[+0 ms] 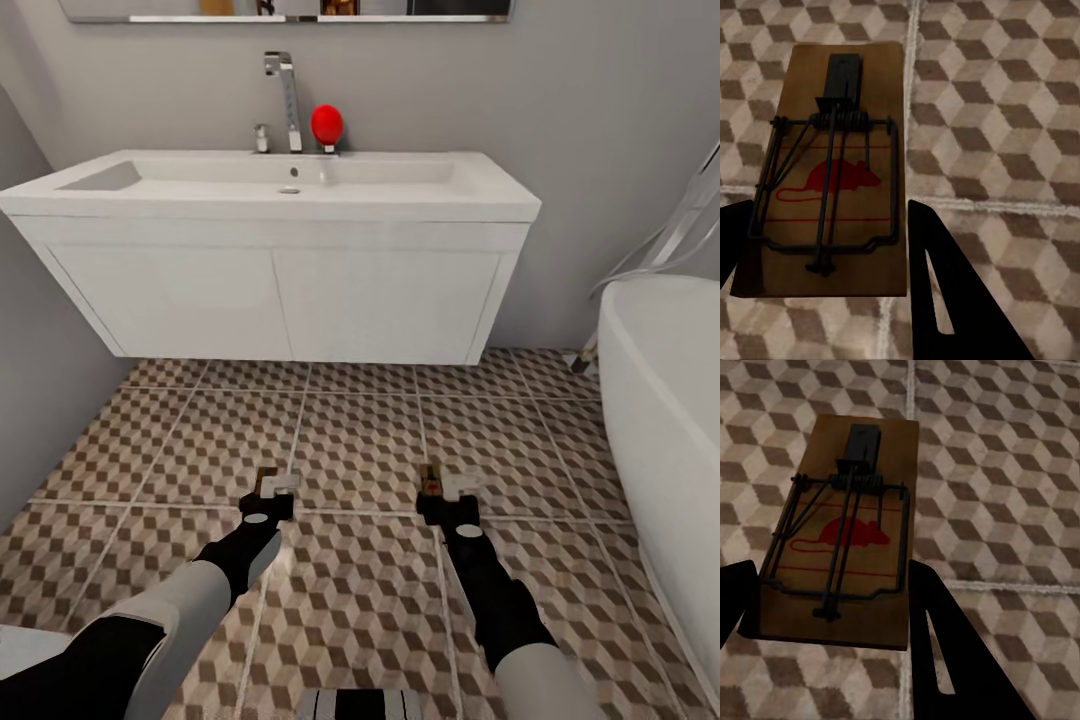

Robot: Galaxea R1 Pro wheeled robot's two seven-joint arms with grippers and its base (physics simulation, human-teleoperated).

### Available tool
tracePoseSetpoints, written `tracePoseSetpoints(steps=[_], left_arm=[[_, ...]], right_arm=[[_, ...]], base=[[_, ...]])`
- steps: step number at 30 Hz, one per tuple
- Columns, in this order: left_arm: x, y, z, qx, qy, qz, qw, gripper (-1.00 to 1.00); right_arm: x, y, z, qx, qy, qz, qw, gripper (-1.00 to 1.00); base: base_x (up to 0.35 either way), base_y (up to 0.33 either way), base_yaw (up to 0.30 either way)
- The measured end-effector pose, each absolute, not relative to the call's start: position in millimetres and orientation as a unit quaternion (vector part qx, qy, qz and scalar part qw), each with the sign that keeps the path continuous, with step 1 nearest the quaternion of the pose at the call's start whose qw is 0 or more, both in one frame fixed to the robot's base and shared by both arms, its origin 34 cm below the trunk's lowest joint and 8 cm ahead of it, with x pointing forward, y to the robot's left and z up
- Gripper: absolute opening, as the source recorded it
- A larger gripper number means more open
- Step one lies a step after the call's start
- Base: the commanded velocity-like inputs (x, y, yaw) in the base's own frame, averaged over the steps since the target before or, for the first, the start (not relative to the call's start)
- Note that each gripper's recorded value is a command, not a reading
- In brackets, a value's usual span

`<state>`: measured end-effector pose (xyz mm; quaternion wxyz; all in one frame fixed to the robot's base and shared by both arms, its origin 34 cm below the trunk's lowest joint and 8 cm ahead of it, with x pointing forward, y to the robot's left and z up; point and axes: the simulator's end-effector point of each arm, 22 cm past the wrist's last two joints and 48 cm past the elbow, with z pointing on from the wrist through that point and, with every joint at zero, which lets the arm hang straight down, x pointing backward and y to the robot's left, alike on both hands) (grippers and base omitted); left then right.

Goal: Take the four mousetraps from the cabinet in the bathroom and place them on the bathroom floor. Make sure all four end up on the same floor surface, and ensure that at least two of them are either under or directly next to the same bathroom sink.

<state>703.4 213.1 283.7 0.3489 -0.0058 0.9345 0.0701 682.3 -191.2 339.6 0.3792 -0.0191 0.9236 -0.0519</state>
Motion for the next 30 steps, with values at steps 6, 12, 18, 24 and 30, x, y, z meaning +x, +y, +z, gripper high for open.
tracePoseSetpoints(steps=[6,12,18,24,30], left_arm=[[697.1,213.1,264.3,-0.006,0.936,0.07,0.344,-1.0],[688.2,213.3,242.8,-0.004,0.939,0.07,0.336,-1.0],[680.2,213.3,222.5,-0.004,0.942,0.071,0.328,-1.0],[669.8,213.5,201.5,-0.003,0.948,0.071,0.311,-1.0],[658.8,213.4,180.8,-0.001,0.953,0.071,0.295,-1.0]], right_arm=[[676.1,-190.1,319.0,-0.02,0.925,-0.051,0.376,-1.0],[670.2,-190.0,299.7,-0.021,0.927,-0.051,0.372,-1.0],[663.6,-190.0,280.0,-0.021,0.93,-0.05,0.364,-1.0],[656.0,-189.9,260.2,-0.022,0.935,-0.05,0.35,-1.0],[647.2,-190.0,240.1,-0.022,0.941,-0.05,0.334,-1.0]], base=[[0.0,0.0,0.0],[0.0,0.0,0.0],[0.0,0.0,0.0],[0.0,0.0,0.0],[0.0,0.0,0.0]])
